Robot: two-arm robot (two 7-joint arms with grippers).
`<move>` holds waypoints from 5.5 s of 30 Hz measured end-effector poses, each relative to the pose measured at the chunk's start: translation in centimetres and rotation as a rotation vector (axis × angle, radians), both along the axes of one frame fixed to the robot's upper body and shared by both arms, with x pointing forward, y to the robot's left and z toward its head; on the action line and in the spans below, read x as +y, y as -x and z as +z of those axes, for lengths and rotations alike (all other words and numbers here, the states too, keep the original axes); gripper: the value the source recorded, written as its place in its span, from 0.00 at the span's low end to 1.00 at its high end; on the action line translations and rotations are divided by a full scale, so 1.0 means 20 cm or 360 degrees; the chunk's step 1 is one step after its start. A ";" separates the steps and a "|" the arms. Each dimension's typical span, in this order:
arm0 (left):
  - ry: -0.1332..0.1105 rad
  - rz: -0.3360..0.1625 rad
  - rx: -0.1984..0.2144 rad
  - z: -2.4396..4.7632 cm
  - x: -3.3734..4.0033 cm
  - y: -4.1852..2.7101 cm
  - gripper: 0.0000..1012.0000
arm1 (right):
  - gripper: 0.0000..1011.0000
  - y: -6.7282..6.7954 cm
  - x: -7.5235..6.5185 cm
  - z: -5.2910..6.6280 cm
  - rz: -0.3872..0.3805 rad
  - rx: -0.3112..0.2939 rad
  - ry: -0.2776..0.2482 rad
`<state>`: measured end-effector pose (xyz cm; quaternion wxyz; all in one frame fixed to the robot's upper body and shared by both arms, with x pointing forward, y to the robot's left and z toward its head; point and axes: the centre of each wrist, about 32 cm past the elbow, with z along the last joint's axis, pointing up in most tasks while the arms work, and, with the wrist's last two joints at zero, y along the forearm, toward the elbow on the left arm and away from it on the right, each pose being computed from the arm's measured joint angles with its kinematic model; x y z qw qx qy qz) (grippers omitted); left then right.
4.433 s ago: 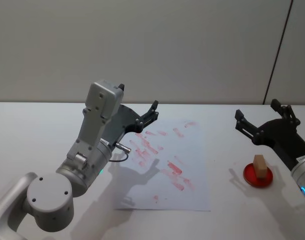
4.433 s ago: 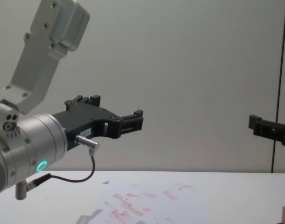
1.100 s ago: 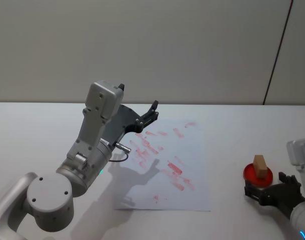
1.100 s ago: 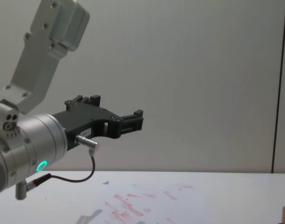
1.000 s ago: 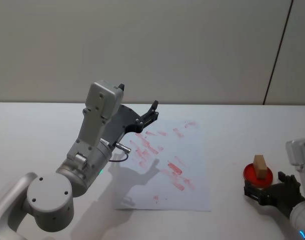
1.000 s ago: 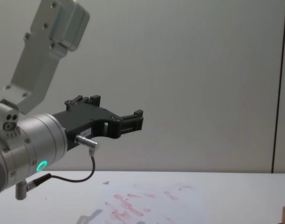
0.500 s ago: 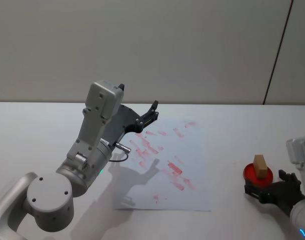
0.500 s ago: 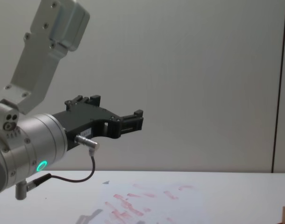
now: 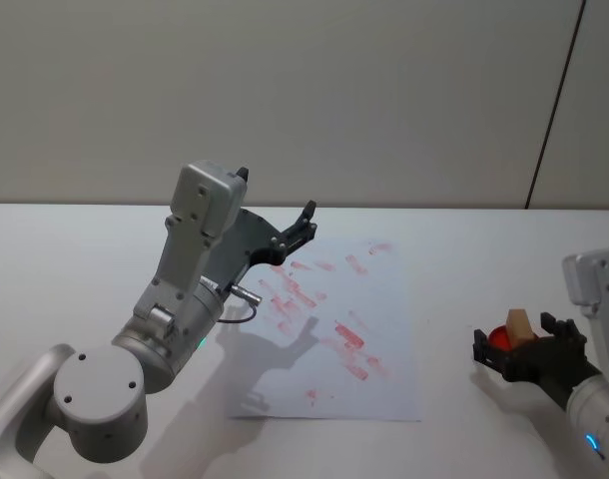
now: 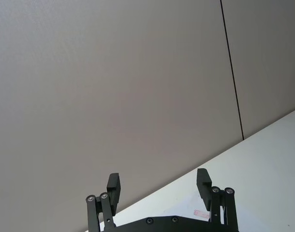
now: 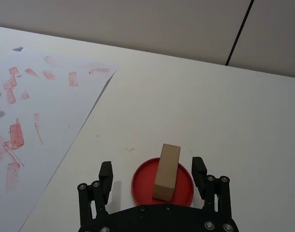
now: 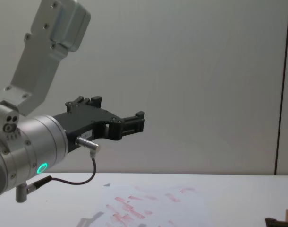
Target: Use the one hand to pick up the stamp and affix it onto the A4 paper.
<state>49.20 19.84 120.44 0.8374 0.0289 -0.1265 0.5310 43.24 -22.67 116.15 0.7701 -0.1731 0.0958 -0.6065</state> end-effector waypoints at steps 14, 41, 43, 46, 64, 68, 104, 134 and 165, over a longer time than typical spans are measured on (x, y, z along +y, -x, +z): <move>0.0000 0.0000 0.0000 0.000 0.000 0.000 0.99 | 0.99 -0.01 0.00 -0.01 -0.0024 0.0029 0.0003; 0.0000 0.0000 0.0000 0.000 0.000 0.000 0.99 | 0.75 -0.07 0.01 -0.04 -0.0007 0.0042 0.0036; 0.0000 0.0000 0.0000 0.000 0.000 0.000 0.99 | 0.72 -0.07 0.01 -0.04 -0.0006 0.0042 0.0037; 0.0000 0.0000 0.0000 0.000 0.000 0.000 0.99 | 0.62 -0.07 0.01 -0.05 -0.0004 0.0042 0.0037; 0.0000 0.0000 0.0000 0.000 0.000 0.000 0.99 | 0.22 -0.08 0.02 -0.05 0.0001 0.0041 0.0040; 0.0000 0.0000 0.0000 0.000 0.000 0.000 0.99 | 0.22 -0.08 0.02 -0.05 0.0004 0.0035 0.0039; 0.0000 0.0000 0.0000 0.000 0.000 0.000 0.99 | 0.22 -0.37 0.23 0.16 0.0581 -0.0250 -0.0109; 0.0000 0.0000 0.0000 0.000 0.000 0.000 0.99 | 0.22 -0.62 0.48 0.02 0.0865 0.0194 0.0065; 0.0000 0.0000 0.0000 0.000 0.000 0.000 0.99 | 0.22 -0.65 0.49 0.18 0.0851 -0.0034 -0.0067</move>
